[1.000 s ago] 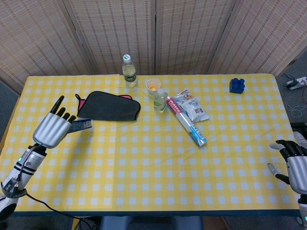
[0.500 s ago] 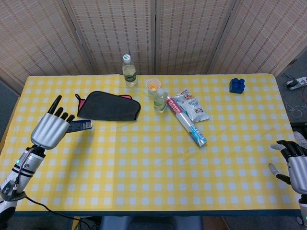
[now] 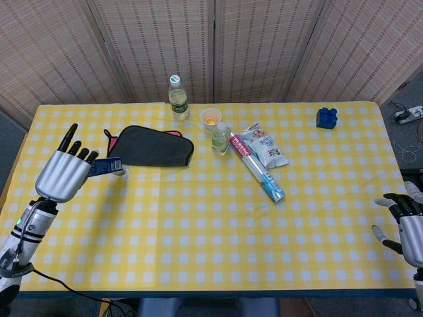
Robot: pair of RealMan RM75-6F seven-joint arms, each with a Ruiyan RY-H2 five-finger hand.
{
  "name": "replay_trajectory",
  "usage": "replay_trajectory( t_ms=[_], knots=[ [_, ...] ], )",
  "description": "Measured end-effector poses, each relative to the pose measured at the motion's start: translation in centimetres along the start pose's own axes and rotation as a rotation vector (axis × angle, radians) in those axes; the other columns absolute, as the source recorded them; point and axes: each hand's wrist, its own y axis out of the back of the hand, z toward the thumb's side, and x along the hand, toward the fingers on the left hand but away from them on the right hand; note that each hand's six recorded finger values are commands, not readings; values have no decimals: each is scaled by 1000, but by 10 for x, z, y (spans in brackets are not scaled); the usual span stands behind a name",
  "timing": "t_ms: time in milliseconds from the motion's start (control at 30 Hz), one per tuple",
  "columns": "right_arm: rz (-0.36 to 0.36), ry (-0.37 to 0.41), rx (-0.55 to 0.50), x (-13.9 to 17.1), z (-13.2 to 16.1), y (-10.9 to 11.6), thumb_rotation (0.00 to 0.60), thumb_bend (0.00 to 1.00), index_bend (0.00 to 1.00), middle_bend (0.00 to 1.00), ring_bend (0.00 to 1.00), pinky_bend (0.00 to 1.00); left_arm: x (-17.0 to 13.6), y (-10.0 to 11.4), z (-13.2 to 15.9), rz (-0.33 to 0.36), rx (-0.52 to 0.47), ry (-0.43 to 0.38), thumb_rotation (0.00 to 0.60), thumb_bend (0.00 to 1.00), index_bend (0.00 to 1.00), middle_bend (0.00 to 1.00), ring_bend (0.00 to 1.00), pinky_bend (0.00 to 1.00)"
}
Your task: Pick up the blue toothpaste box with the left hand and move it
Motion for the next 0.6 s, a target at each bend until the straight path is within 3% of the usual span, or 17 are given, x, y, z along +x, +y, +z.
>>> replay_trajectory(
  t_ms=[267, 600],
  knots=[
    [3, 4, -1, -1, 1, -1, 600, 208, 314, 278, 209, 318, -3, 20, -33, 69, -29, 104, 600, 266, 462, 544, 335, 0],
    [5, 9, -2, -2, 2, -2, 600, 208, 314, 277, 210, 318, -10, 29, -50, 96, -20, 147, 600, 266, 462, 543, 333, 0]
  ],
)
